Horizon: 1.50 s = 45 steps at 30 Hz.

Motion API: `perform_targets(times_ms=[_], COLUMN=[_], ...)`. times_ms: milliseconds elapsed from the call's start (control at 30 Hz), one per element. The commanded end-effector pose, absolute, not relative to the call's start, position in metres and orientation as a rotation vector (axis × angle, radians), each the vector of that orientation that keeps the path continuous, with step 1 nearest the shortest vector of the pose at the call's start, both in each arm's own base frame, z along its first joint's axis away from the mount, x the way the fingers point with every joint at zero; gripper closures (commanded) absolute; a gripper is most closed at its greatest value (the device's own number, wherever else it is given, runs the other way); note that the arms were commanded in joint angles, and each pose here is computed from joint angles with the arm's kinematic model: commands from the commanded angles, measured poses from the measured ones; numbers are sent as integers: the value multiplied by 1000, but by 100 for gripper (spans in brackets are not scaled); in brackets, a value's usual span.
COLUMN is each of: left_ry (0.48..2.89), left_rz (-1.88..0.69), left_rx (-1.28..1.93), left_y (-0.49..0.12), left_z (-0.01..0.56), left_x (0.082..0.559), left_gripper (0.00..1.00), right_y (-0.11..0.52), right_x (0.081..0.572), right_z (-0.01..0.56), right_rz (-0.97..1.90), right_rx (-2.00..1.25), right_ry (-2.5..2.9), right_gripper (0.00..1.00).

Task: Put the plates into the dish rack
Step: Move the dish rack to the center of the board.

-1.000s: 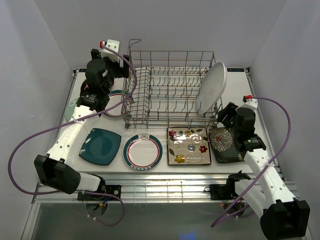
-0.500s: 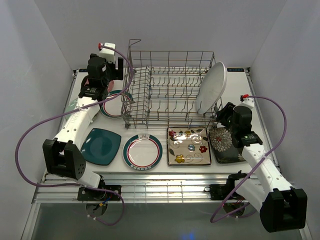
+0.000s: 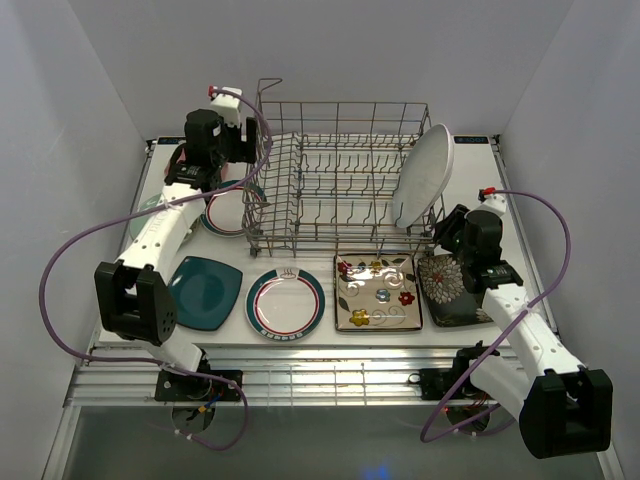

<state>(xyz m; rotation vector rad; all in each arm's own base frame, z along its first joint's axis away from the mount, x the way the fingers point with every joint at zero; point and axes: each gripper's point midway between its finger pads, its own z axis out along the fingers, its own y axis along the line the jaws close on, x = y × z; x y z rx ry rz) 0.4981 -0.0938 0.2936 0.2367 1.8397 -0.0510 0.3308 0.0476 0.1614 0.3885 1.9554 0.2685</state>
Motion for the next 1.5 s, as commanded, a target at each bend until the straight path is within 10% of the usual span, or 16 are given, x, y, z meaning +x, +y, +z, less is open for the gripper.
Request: perform_targets(times_ms=[0, 400, 867, 1467], left_ry=[1849, 1885, 1924, 1945], left_rz=[-88, -139, -157, -160], left_rx=[238, 246, 247, 227], left_y=[-99, -108, -115, -116], left_z=[298, 287, 274, 268], left_x=[502, 514, 537, 545], left_gripper=[11, 30, 90, 100], right_y=[48, 47, 41, 28], right_x=[339, 341, 348, 376], right_z=[176, 170, 172, 189], right_rz=[287, 275, 251, 215], right_rx=[384, 394, 416, 446], right_ry=[1897, 1904, 1897, 1883], right_gripper=[62, 71, 88, 92])
